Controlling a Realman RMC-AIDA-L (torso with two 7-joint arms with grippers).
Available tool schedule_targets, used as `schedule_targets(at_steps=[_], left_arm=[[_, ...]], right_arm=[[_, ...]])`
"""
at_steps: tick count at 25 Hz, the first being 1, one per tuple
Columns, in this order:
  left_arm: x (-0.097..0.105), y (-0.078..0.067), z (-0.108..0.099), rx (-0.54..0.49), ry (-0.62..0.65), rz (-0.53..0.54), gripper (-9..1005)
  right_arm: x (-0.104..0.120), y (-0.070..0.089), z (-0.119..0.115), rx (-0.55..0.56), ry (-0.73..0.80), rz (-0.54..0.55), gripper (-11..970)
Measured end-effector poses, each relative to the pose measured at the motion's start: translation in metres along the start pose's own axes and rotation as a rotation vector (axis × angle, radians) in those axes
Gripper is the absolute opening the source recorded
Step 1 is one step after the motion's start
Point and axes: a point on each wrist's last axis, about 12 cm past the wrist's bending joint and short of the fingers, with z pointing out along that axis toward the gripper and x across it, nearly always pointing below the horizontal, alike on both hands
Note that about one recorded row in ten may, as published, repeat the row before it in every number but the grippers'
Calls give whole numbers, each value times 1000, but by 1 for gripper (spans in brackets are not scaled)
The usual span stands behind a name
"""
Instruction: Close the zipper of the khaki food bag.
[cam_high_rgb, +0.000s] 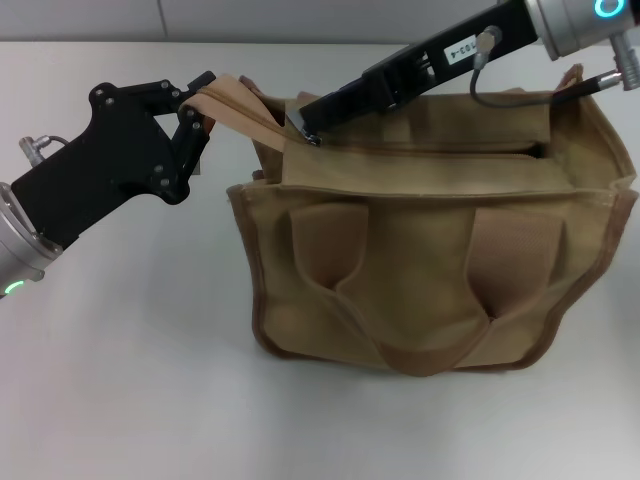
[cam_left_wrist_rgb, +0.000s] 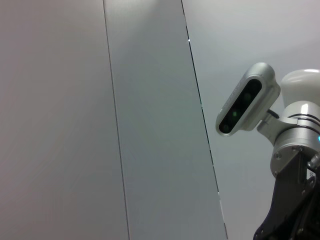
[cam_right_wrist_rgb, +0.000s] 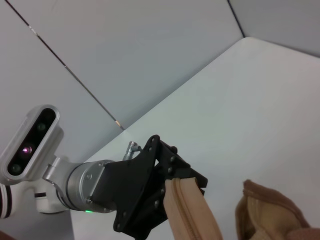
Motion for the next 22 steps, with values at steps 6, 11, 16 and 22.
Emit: schedule_targets(at_steps=[6,11,16,22], left_arm=[[-1,0,1,5,-5,1,68],[-1,0,2,10,-7,1,69],[-1,-1,1,9,-10,-1,70],[-1,-1,1,7,-9,-1,71]], right_arm=[[-3,0,8,-24,8,19,187],[-3,1,11,-22,6,49,309],[-1,1,12,-33,21,64,261],[2,1,8,-27,15,61,204]])
